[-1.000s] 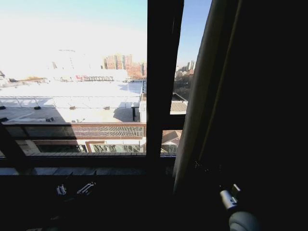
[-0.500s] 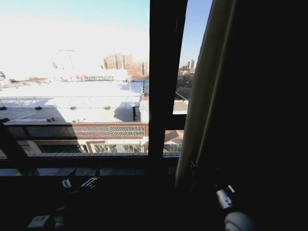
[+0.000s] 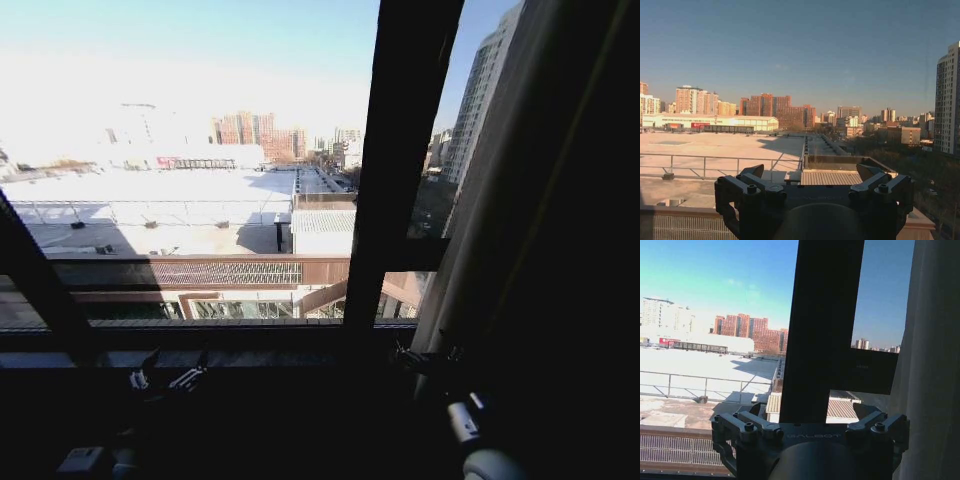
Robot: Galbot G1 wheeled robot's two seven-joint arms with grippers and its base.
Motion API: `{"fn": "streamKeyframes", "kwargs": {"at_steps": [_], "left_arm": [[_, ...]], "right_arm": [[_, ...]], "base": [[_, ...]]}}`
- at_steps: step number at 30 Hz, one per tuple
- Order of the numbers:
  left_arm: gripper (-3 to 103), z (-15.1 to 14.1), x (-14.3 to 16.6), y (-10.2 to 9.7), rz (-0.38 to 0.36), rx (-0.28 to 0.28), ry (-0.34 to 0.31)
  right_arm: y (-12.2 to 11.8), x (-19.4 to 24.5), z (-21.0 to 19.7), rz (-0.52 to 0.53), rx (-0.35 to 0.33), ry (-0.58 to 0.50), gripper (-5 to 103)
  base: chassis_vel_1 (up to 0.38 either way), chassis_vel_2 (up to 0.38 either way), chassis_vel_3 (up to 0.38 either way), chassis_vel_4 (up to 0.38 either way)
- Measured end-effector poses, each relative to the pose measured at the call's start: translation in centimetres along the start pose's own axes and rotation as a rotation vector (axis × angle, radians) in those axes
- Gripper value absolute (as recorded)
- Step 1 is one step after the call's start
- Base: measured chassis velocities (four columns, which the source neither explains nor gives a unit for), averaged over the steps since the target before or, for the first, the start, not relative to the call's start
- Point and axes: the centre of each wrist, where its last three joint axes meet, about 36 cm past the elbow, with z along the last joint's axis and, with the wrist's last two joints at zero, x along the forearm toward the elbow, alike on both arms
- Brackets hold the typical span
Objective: Open the curtains by pulling them apart, changing their state from closed to fully open.
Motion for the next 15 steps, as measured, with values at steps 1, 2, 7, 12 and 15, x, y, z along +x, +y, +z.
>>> {"fn": "streamKeyframes", "kwargs": {"at_steps": [1,2,7,12,15], "left_arm": [[100,0.02,0.06,0.03,-0.002,-0.001,-0.001],[100,0.02,0.06,0.03,-0.002,-0.001,-0.001],[100,0.06,0.2,0.13,-0.01,-0.002,-0.004],[100,0.04,0.12,0.07,-0.007,-0.001,-0.008],[100,0.02,0.09,0.07,-0.004,-0.003,-0.009]], "right_arm": [[0.0,0.01,-0.01,0.001,0.0,-0.001,100],[0.0,0.01,-0.01,0.001,0.0,-0.001,100],[0.04,0.06,-0.03,0.003,0.005,-0.003,100],[0.04,0.02,0.04,0.005,0.006,-0.003,100],[0.04,-0.05,0.1,0.007,0.006,-0.003,100]], "base": [[0.362,0.36,-0.353,-0.341],[0.362,0.36,-0.353,-0.341],[0.359,0.359,-0.373,-0.35],[0.346,0.354,-0.355,-0.358],[0.333,0.363,-0.339,-0.362]]}}
